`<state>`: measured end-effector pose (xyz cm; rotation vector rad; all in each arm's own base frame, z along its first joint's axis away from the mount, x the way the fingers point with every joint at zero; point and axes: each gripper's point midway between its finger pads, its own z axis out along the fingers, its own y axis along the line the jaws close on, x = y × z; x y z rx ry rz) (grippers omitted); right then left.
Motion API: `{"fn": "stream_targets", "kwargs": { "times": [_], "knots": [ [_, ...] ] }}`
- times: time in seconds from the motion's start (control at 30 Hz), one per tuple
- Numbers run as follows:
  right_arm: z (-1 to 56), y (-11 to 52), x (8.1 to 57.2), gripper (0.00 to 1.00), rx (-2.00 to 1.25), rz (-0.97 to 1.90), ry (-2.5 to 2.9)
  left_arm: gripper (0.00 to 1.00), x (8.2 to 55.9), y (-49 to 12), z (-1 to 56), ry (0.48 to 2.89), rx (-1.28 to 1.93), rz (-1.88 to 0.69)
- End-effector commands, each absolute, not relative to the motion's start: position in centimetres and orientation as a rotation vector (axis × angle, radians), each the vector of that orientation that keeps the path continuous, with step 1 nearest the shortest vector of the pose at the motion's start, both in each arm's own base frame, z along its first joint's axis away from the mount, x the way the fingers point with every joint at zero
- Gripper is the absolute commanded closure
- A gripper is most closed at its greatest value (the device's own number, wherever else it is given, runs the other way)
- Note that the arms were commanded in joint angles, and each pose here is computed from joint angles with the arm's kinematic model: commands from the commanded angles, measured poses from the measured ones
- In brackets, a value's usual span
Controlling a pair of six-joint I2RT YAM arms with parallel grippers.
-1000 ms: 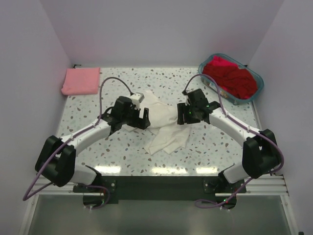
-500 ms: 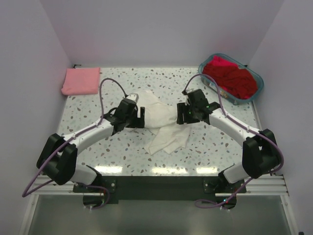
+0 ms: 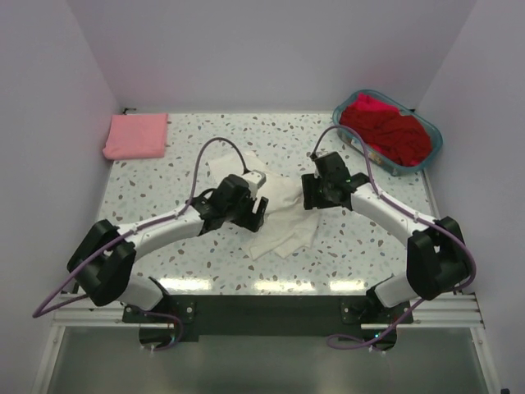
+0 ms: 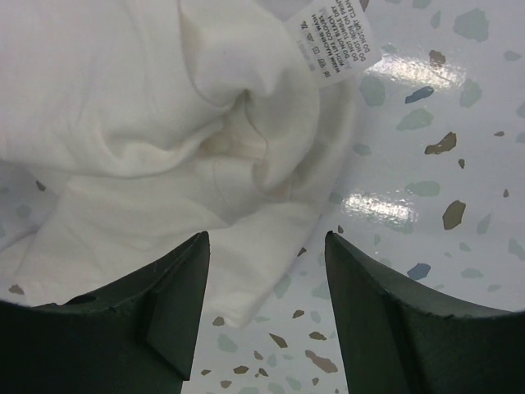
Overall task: Fold and stack the t-shirts
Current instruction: Flatten the tshirt out
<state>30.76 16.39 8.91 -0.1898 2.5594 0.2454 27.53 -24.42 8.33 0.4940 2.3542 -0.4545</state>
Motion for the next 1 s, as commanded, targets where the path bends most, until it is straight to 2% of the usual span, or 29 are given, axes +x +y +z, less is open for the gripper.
{"fn": "stream_targets", "kwargs": {
  "times": [0.0,0.23,0.53,0.63,0.67,0.7,0.77,0.8,0.87,0.9,0.97],
  "knots": [
    [10.2,15.1,31.4,0.38,-0.151,0.169,2.499,0.21,26.8,-26.6,8.6,2.278,0.738,-0.443],
    [9.1,15.1,31.0,0.38,-0.143,0.170,2.528,0.23,23.9,-29.8,6.8,2.277,0.913,-0.537],
    [7.6,15.3,30.7,0.38,-0.121,0.200,2.549,0.22,23.2,-31.1,4.5,2.307,0.974,-0.577],
    [7.0,15.2,30.5,0.38,-0.094,0.211,2.556,0.27,23.4,-31.8,4.7,2.294,0.981,-0.595],
    [7.0,15.0,30.6,0.38,-0.081,0.214,2.554,0.30,23.5,-32.1,5.0,2.287,0.980,-0.600],
    [6.9,15.0,30.7,0.38,-0.073,0.218,2.552,0.38,23.8,-32.4,5.5,2.273,0.976,-0.608],
    [6.8,14.7,30.6,0.38,-0.045,0.234,2.553,0.46,24.1,-32.8,6.1,2.256,0.965,-0.619],
    [7.0,14.6,30.7,0.38,-0.034,0.242,2.545,0.56,24.4,-33.2,6.8,2.235,0.958,-0.632],
    [7.2,14.3,30.7,0.38,-0.011,0.253,2.535,0.66,24.6,-33.6,7.3,2.227,0.953,-0.641],
    [7.4,14.3,30.7,0.38,-0.010,0.257,2.526,0.78,24.9,-34.0,8.1,2.212,0.946,-0.647],
    [7.8,14.2,30.9,0.38,-0.002,0.262,2.510,0.90,25.1,-34.2,8.8,2.202,0.943,-0.651]
  ]
}}
